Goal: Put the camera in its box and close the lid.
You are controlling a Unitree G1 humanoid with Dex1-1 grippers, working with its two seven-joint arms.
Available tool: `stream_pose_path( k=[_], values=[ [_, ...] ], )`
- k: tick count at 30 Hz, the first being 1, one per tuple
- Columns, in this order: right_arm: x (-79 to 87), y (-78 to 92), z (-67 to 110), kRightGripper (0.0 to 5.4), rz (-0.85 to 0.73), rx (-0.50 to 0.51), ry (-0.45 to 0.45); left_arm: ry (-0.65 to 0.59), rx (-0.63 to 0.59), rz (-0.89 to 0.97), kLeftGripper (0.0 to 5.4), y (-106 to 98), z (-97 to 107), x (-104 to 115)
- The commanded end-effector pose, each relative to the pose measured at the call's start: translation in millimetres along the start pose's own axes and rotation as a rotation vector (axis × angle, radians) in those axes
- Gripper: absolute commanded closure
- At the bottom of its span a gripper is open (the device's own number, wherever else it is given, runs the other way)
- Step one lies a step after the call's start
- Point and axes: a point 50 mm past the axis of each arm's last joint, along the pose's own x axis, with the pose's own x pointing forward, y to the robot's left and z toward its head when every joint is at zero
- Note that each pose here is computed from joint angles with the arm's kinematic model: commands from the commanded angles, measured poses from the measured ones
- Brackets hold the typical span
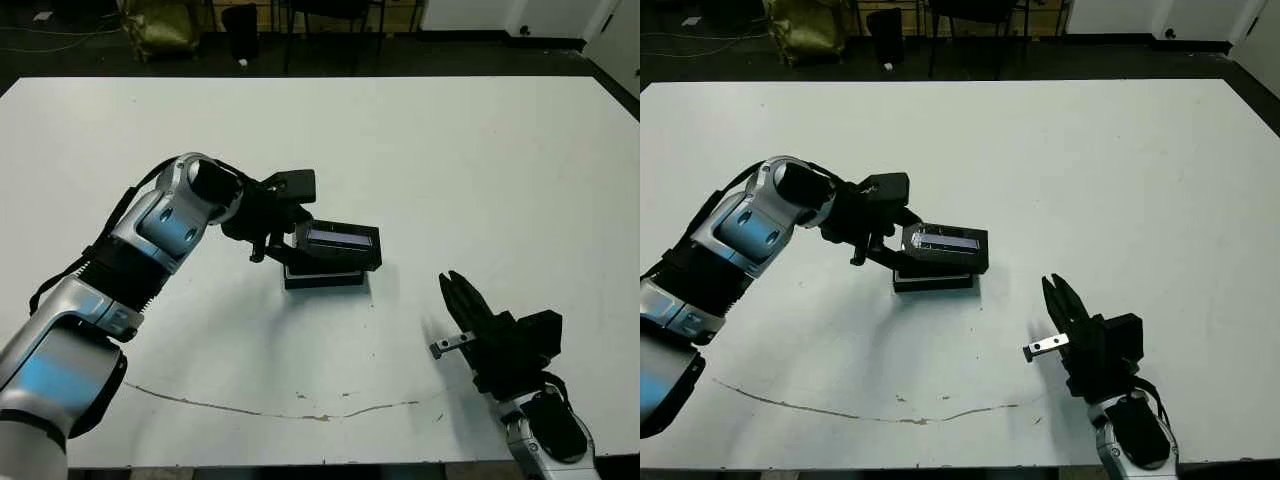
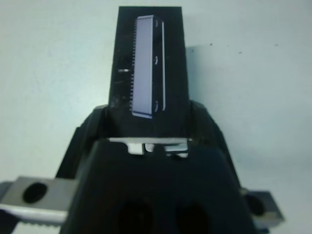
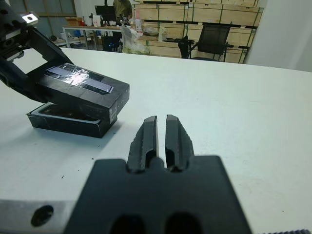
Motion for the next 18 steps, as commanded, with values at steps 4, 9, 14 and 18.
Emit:
stream_pose_path(
  k=[4, 9, 14, 18],
  values=[
    [-4.1, -0.3, -5.0, 5.4, -0.01, 0.015, 0.042, 0.013, -0.037, -0.024, 3.13, -0.3, -2.3, -1.0],
    [-3.9, -0.6, -7.7, 5.4, -0.002, 0.002, 0.037, 0.019, -0.051, -0.033, 3.13, -0.4, -2.2, -1.5],
    [-3.5, 0.8, -7.5, 5.4, -0.003, 0.005, 0.038, 0.017, -0.074, -0.053, 3.13, -0.1, -3.2, -2.1],
    [-3.6, 0.9, -7.5, 5.4, 0.0, 0.005, 0.04, 0.024, -0.081, -0.054, 3.13, 1.6, -3.9, -3.8]
  ],
)
